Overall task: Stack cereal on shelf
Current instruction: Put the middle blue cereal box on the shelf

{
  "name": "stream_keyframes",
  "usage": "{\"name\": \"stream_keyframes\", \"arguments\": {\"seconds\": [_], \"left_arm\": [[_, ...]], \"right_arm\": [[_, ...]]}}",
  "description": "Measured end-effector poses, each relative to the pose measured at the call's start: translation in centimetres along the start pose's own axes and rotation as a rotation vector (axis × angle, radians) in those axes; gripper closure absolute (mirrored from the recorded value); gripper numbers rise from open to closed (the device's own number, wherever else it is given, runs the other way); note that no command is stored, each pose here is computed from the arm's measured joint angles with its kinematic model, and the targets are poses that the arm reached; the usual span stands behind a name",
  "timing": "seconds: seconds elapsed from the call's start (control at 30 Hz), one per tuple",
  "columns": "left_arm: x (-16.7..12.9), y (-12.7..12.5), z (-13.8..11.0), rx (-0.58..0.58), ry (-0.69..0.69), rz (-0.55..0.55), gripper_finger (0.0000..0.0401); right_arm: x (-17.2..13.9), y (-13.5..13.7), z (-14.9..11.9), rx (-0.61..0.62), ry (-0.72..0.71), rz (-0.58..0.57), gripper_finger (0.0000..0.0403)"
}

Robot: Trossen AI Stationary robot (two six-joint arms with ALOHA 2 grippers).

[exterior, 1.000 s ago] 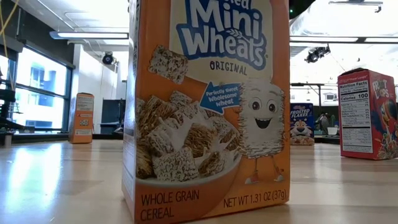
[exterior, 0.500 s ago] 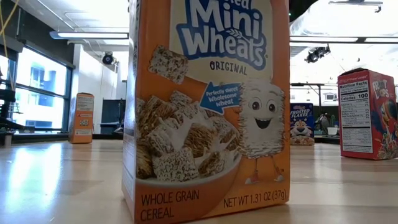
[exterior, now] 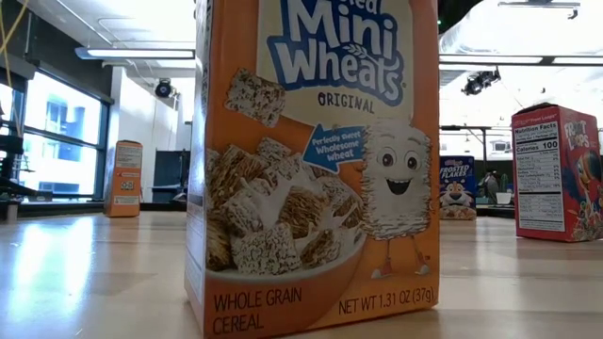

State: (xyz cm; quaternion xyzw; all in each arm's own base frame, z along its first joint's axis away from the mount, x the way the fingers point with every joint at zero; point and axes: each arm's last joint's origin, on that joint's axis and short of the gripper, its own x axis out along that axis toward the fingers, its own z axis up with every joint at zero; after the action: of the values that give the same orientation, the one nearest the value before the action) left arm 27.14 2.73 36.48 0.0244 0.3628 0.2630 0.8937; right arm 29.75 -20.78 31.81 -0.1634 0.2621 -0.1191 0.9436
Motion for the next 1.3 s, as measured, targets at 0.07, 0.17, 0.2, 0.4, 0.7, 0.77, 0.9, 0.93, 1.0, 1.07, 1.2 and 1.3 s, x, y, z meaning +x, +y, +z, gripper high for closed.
{"name": "stream_keyframes", "arguments": {"seconds": [0.07,0.17,0.2,0.4,0.7,0.77,0.9,0.93,1.0,1.07,1.2,1.3], "left_arm": [[0.0,0.0,0.0,0.0,0.0,0.0,0.0153],[0.0,0.0,0.0,0.0,0.0,0.0,0.0153],[0.0,0.0,0.0,0.0,0.0,0.0,0.0153],[0.0,0.0,0.0,0.0,0.0,0.0,0.0153],[0.0,0.0,0.0,0.0,0.0,0.0,0.0153],[0.0,0.0,0.0,0.0,0.0,0.0,0.0153],[0.0,0.0,0.0,0.0,0.0,0.0,0.0153],[0.0,0.0,0.0,0.0,0.0,0.0,0.0153],[0.0,0.0,0.0,0.0,0.0,0.0,0.0153],[0.0,0.0,0.0,0.0,0.0,0.0,0.0153],[0.0,0.0,0.0,0.0,-0.001,0.0,0.0153],[0.0,0.0,0.0,0.0,-0.001,0.0,0.0153]], "right_arm": [[0.0,0.0,0.0,-0.001,0.007,-0.007,0.0146],[0.0,-0.1,-0.1,0.0,0.021,-0.024,0.0146],[0.0,-0.1,-0.1,-0.001,0.024,-0.03,0.0146],[-0.6,-0.6,0.8,0.0,0.045,-0.06,0.0146],[-2.0,-1.5,2.7,0.033,0.083,-0.083,0.0146],[-2.4,-1.7,3.1,0.054,0.087,-0.099,0.0146],[-3.2,-1.8,3.8,0.073,0.122,-0.077,0.0146],[-3.4,-1.8,4.0,0.073,0.131,-0.069,0.0146],[-3.8,-1.7,4.3,0.076,0.152,-0.053,0.0146],[-4.2,-1.5,4.6,0.088,0.178,-0.033,0.0146],[-4.6,-1.0,4.5,0.135,0.219,0.011,0.0146],[-4.6,-0.5,4.3,0.146,0.257,0.046,0.0146]]}}
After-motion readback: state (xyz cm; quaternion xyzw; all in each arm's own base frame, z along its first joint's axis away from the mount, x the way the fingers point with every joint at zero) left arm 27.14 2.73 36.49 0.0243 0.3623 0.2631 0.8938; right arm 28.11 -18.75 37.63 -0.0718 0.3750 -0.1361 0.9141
